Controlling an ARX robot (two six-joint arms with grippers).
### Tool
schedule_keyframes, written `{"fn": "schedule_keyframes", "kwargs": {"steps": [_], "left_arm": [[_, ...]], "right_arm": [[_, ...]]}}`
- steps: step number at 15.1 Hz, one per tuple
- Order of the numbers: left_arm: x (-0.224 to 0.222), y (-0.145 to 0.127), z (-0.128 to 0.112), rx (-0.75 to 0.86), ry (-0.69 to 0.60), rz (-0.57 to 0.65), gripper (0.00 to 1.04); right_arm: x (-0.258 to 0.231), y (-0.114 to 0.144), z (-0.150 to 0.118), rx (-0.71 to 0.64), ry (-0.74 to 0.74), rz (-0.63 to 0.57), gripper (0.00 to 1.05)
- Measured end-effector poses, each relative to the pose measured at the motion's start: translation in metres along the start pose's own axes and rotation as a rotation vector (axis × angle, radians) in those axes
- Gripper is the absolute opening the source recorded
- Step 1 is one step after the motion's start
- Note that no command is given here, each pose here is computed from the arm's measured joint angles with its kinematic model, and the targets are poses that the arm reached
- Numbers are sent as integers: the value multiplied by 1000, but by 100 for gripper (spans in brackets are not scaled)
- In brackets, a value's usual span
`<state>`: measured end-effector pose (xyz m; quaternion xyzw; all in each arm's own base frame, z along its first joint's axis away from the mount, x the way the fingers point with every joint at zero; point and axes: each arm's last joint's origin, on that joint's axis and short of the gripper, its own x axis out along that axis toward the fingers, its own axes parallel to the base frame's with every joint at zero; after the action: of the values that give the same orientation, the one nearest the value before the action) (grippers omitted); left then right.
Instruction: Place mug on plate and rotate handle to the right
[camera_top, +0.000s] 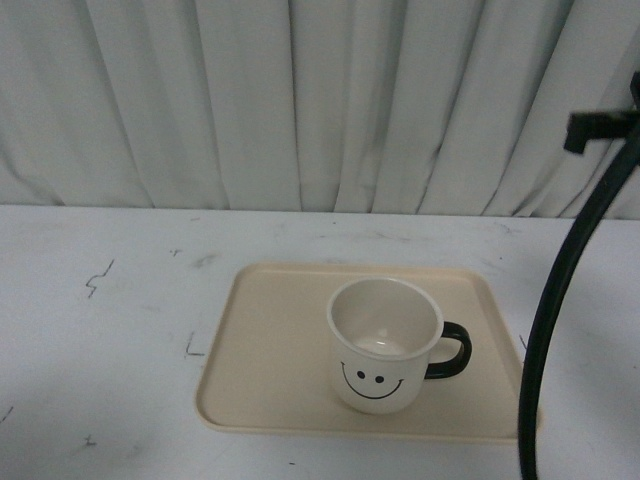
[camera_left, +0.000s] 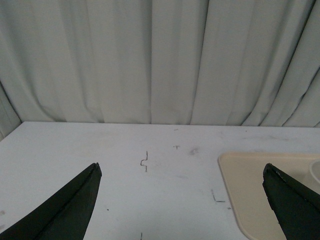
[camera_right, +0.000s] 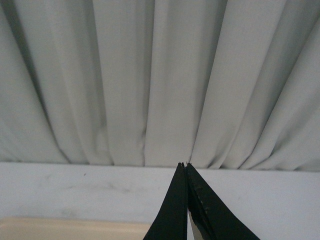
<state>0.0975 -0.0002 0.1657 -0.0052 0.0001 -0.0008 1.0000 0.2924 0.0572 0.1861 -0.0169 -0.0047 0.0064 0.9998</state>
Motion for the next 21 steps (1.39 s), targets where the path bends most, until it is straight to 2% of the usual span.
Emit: {"fn": "schedule_keyframes", "kwargs": {"steps": [3, 6, 8, 13, 21], "left_arm": [[0, 0, 0, 0, 0, 0, 98], [0, 0, 0, 0, 0, 0, 98], [0, 0, 0, 0, 0, 0, 98], [0, 0, 0, 0, 0, 0, 98], [0, 0, 0, 0, 0, 0, 98]], "right_arm": [[-50, -28, -10, 18, 12, -32, 2], [-77, -34, -16, 22, -18, -3, 2], [-94, -40, -29, 16, 48, -16, 2], [-122, -56, -25, 20, 28, -29, 2], [-158, -55, -20, 22, 10, -21, 2]]}}
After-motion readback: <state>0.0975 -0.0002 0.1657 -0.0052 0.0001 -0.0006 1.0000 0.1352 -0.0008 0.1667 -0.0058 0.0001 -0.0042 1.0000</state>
